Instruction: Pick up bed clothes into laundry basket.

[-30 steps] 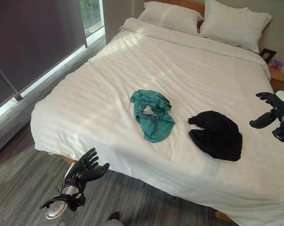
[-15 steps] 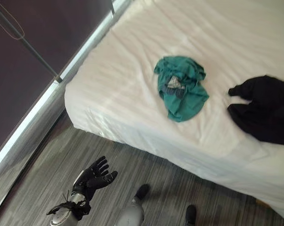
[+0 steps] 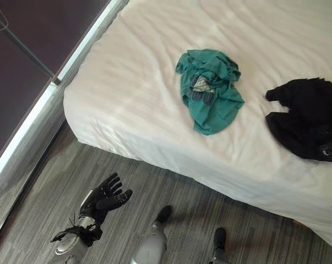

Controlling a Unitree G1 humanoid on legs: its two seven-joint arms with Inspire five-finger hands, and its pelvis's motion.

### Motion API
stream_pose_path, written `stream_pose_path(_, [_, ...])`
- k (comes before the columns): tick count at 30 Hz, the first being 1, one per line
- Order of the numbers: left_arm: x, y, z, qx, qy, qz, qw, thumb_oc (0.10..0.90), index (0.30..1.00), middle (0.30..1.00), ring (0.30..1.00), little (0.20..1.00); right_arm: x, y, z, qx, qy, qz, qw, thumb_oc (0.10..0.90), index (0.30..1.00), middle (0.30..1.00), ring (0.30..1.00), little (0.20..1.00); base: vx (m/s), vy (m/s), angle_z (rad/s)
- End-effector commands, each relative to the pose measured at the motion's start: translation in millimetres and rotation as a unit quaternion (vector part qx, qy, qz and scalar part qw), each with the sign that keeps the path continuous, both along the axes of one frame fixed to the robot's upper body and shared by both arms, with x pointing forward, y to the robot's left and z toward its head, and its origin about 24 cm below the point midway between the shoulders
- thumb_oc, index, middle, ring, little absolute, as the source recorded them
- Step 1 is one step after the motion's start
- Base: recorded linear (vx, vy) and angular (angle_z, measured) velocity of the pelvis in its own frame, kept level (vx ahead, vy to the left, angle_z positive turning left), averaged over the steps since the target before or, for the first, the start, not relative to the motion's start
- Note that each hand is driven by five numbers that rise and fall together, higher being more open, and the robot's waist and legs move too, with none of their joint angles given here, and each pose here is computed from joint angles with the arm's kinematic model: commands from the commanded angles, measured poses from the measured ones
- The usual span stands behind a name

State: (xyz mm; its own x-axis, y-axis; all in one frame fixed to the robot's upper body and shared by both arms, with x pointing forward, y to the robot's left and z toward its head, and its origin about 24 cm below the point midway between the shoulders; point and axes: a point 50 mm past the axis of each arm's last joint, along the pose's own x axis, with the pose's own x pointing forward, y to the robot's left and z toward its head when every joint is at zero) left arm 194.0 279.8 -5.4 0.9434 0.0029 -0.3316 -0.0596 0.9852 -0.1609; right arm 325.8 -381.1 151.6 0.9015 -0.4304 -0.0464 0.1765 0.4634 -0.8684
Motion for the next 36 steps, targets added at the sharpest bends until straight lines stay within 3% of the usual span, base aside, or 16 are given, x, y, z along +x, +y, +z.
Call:
stream_pose_path(1, [39.8,45.1,108.5,0.134,-0.194,0.011,0.972,0.8,0.9,0.9,0.9,0.9,-41.6,27.4,-88.2,0.076,0.15,0.109,0.98,0.4,0.3,0.3,0.3,0.3,0.08,0.031,0.0])
stream_pose_path(4, [69.0,71.1,193.0,0.305,-0.248,0.016,0.919,0.8,0.9,0.9,0.9,0.9,-83.0,21.6,-132.0,0.15,0.191,0.068,0.968,0.4,0.3,0.3,0.3,0.3,0.03,0.027,0.04])
stream_pose_path(7, [84.7,77.7,254.9,0.38,-0.288,0.032,0.878,0.8,0.9,0.9,0.9,0.9,-105.8,33.8,-160.8,0.21,0.214,0.058,0.952,0.4,0.3,0.3,0.3,0.3,0.0,0.012,0.06])
stream_pose_path(11, [108.2,70.4,300.3,0.452,-0.298,0.035,0.84,0.8,0.9,0.9,0.9,0.9,-129.0,56.5,-195.5,0.273,0.245,0.051,0.929,0.4,0.3,0.3,0.3,0.3,0.02,0.006,-0.06])
stream_pose_path(14, [133.8,59.4,315.1,0.482,-0.278,0.031,0.83,0.8,0.9,0.9,0.9,0.9,-140.7,68.2,-210.0,0.303,0.259,0.047,0.916,0.4,0.3,0.3,0.3,0.3,0.02,0.035,-0.17])
stream_pose_path(21, [159.2,58.6,321.4,0.505,-0.231,0.059,0.829,0.8,0.9,0.9,0.9,0.9,-156.5,84.8,-224.5,0.332,0.275,0.051,0.901,0.4,0.3,0.3,0.3,0.3,0.03,0.042,-0.16])
stream_pose_path(31, [162.2,64.1,338.5,0.578,-0.196,0.092,0.787,0.8,0.9,0.9,0.9,0.9,-167.5,95.9,-235.6,0.341,0.295,0.056,0.891,0.4,0.3,0.3,0.3,0.3,0.02,0.032,-0.11])
stream_pose_path(36, [169.2,50.4,352.6,0.573,-0.221,0.104,0.782,0.8,0.9,0.9,0.9,0.9,-184.6,107.7,-255.9,0.348,0.342,0.055,0.871,0.4,0.3,0.3,0.3,0.3,-0.01,0.014,-0.06])
